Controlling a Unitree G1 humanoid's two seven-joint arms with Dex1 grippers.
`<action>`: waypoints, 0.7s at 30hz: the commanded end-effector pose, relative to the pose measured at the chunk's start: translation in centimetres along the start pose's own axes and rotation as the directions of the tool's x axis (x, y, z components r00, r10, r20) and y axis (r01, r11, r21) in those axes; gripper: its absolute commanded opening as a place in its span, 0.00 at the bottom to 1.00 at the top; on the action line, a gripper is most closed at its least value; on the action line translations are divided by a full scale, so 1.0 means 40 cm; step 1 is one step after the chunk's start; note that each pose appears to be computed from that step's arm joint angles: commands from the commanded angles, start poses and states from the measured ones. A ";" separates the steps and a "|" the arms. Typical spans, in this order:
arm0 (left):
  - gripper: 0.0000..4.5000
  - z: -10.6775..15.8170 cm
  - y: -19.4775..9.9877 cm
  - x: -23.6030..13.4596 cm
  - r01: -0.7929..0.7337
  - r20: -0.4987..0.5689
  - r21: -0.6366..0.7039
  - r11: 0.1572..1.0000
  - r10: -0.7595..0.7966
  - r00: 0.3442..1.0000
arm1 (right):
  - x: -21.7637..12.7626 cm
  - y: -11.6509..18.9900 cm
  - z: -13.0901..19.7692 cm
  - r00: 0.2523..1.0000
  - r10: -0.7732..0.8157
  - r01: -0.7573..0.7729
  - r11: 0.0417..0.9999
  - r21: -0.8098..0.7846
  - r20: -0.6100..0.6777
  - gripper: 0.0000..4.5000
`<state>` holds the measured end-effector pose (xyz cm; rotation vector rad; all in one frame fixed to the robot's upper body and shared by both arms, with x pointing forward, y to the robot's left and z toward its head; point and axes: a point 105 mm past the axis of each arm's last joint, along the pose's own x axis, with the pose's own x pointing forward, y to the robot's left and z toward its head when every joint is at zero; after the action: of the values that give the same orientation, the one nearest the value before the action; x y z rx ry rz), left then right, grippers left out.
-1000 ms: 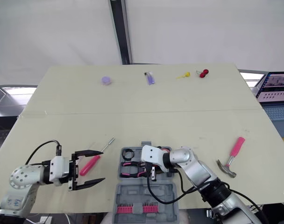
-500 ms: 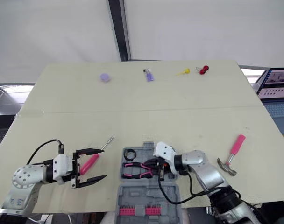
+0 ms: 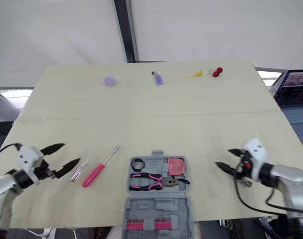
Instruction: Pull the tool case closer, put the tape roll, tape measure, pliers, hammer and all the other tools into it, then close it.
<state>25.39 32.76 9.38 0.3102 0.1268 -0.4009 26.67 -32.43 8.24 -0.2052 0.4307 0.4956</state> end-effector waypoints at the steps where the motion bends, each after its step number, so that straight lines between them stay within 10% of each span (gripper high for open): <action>1: 1.00 -0.017 0.081 -0.057 -0.188 -0.061 0.031 0.982 0.190 0.980 | -0.091 -0.113 -0.031 0.978 -0.209 0.208 0.977 0.057 0.021 0.99; 12: 1.00 -0.126 0.145 -0.154 -0.472 -0.255 -0.056 0.880 0.444 0.859 | -0.208 -0.221 -0.156 0.876 -0.482 0.474 0.851 0.226 -0.022 0.99; 21: 1.00 -0.072 0.082 -0.091 -0.284 -0.184 -0.113 0.952 0.261 0.948 | -0.170 -0.175 -0.082 0.952 -0.304 0.292 0.935 0.202 0.027 0.99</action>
<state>22.65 39.16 6.93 0.2177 0.3123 -0.0121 23.09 -43.13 7.18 -0.0471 0.4070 0.0850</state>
